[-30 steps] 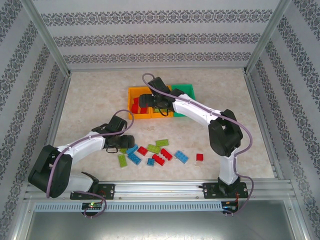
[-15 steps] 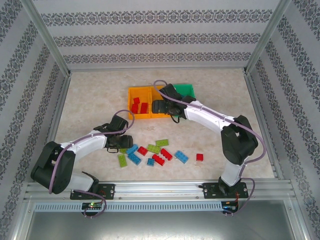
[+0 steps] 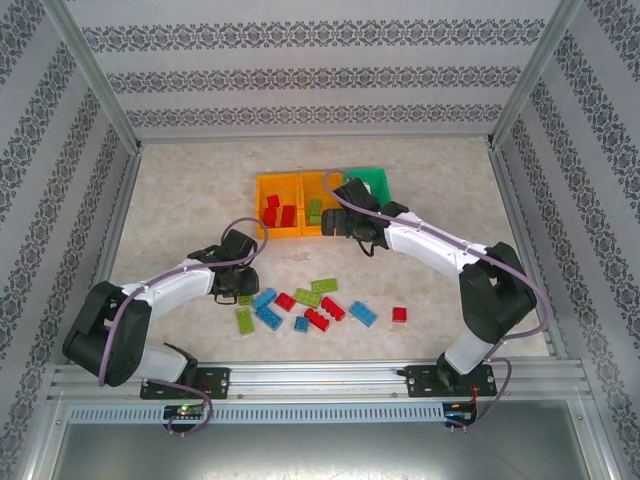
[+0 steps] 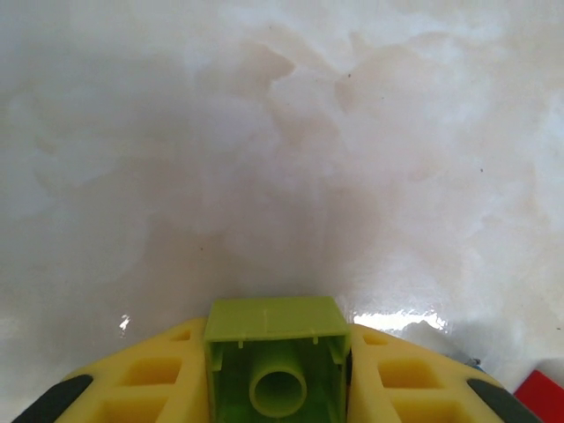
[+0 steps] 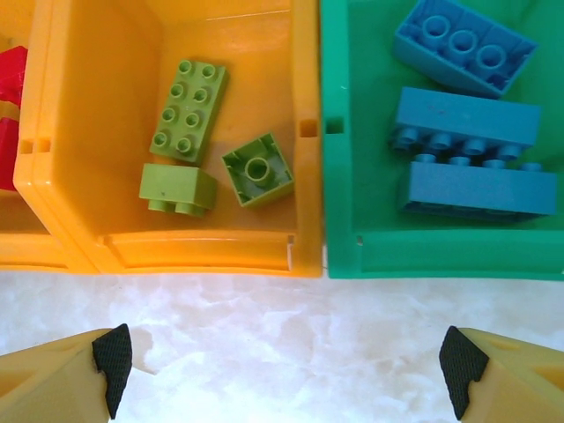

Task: Sort the legos into containers by color

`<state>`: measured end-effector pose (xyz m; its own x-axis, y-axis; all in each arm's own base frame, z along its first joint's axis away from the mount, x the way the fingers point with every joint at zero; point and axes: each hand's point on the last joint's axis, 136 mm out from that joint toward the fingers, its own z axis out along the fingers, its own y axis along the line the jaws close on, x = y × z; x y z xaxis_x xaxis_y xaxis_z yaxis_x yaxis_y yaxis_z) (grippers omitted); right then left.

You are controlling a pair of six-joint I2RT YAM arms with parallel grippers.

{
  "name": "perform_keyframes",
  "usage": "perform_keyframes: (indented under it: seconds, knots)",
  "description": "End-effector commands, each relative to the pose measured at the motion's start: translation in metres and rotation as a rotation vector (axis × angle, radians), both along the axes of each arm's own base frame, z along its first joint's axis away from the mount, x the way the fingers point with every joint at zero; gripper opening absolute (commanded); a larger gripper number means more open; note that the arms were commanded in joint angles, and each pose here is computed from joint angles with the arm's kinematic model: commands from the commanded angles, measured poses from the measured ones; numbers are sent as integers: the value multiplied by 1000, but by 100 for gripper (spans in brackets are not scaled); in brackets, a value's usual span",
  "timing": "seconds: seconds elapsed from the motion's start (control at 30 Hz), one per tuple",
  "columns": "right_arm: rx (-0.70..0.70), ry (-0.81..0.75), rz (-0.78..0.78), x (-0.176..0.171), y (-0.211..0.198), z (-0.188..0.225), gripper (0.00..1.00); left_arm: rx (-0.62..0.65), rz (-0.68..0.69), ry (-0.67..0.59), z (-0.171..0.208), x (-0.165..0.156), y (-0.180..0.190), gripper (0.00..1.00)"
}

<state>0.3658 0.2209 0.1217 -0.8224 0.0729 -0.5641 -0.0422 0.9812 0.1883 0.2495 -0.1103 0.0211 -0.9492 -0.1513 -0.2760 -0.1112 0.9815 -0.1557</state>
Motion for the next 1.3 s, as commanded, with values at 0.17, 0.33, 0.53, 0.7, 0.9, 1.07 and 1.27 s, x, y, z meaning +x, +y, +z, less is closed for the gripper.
perform_keyframes:
  seconds: [0.17,0.33,0.53,0.7,0.9,1.07,1.27]
  knots:
    - [-75,-67,-91,-20,-51,7,94,42,-14,-24,23,15,-2,26]
    - [-120,-46,-123,-44,-75,-11,95,-22,-59,-114,63,49,-25,26]
    - [-119,2,-160,-73,-94,-38,96,-143,-143,-209,112,98,-70,26]
    - [-101,30,-187,-93,-104,-56,97,-181,-213,-258,135,135,-106,26]
    - [-97,43,-212,-109,-114,-66,97,-213,-278,-258,137,169,-145,25]
    - [-72,43,-222,-120,-115,-72,97,-211,-308,-225,122,194,-169,25]
    - [-80,15,-101,-126,-95,-66,96,-157,-280,-213,104,221,-176,26]
